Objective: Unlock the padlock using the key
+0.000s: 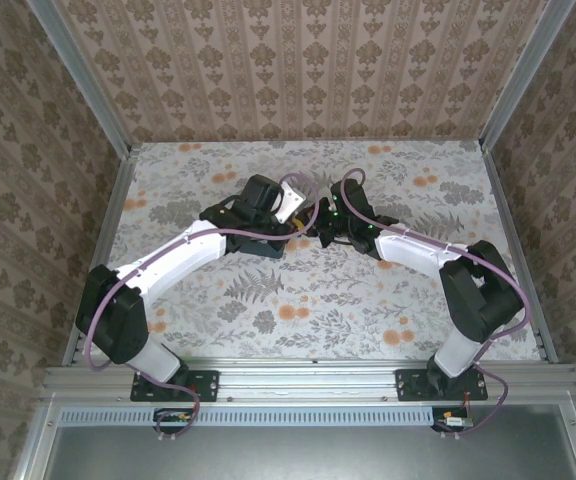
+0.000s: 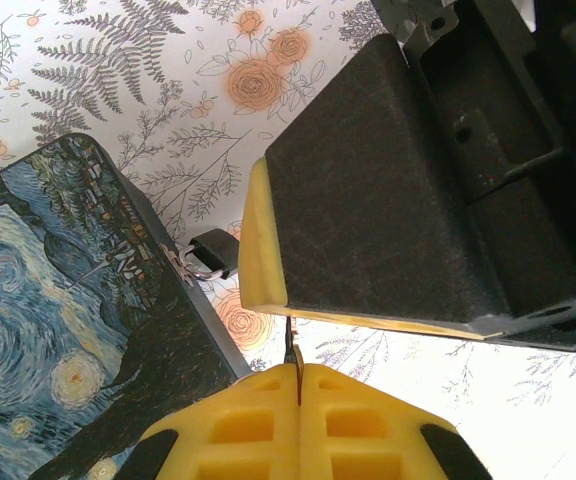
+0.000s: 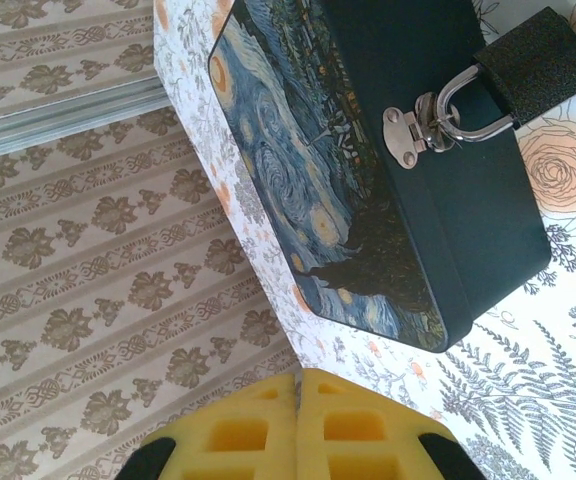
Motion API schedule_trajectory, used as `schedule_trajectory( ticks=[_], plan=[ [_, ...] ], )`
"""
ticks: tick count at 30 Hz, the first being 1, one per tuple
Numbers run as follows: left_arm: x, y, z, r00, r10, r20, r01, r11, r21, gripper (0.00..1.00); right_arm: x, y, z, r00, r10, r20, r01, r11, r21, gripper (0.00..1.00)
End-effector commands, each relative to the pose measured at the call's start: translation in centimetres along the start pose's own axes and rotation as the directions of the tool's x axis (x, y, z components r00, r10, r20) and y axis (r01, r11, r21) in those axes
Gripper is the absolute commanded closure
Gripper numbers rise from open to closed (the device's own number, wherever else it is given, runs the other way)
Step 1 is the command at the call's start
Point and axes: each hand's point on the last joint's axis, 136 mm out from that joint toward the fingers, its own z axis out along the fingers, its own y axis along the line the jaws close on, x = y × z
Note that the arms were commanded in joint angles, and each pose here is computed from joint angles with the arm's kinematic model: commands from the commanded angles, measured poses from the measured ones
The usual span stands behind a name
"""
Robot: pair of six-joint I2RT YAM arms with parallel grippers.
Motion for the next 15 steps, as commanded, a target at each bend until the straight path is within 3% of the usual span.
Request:
schedule_trajectory(
  ticks=[1, 2, 6, 11, 15],
  plan=[
    [-0.3, -0.1, 0.1, 1.0, -0.007, 0.013, 0.007, 1.0, -0.006, 1.0, 0.8, 0.5, 0.4, 0.999, 0.006, -0.04, -0.007, 1.0, -0.021, 1.0],
    [-0.2, -0.1, 0.0, 1.0, -0.013, 0.014, 0.013, 1.0, -0.003, 0.99, 0.7, 0.5, 0.4, 0.999, 0.006, -0.038, -0.007, 1.0, -0.021, 1.0],
    [0.0, -0.4, -0.3, 0.998, -0.065, 0.021, 0.065, 0.997, 0.033, 0.73, 0.5, 0.5, 0.4, 0.999, 0.001, -0.035, -0.002, 1.0, -0.028, 1.0],
    [0.5, -0.2, -1.4, 0.978, -0.205, 0.038, 0.199, 0.971, 0.132, 0.62, 0.1, 0.4, 0.3, 1.0, -0.016, -0.026, 0.015, 0.999, -0.03, 1.0],
    [0.1, 0.7, -3.1, 0.918, -0.391, 0.072, 0.36, 0.895, 0.265, 0.59, -0.2, 0.3, 0.2, 0.999, -0.029, -0.021, 0.029, 0.999, -0.03, 1.0]
  ],
)
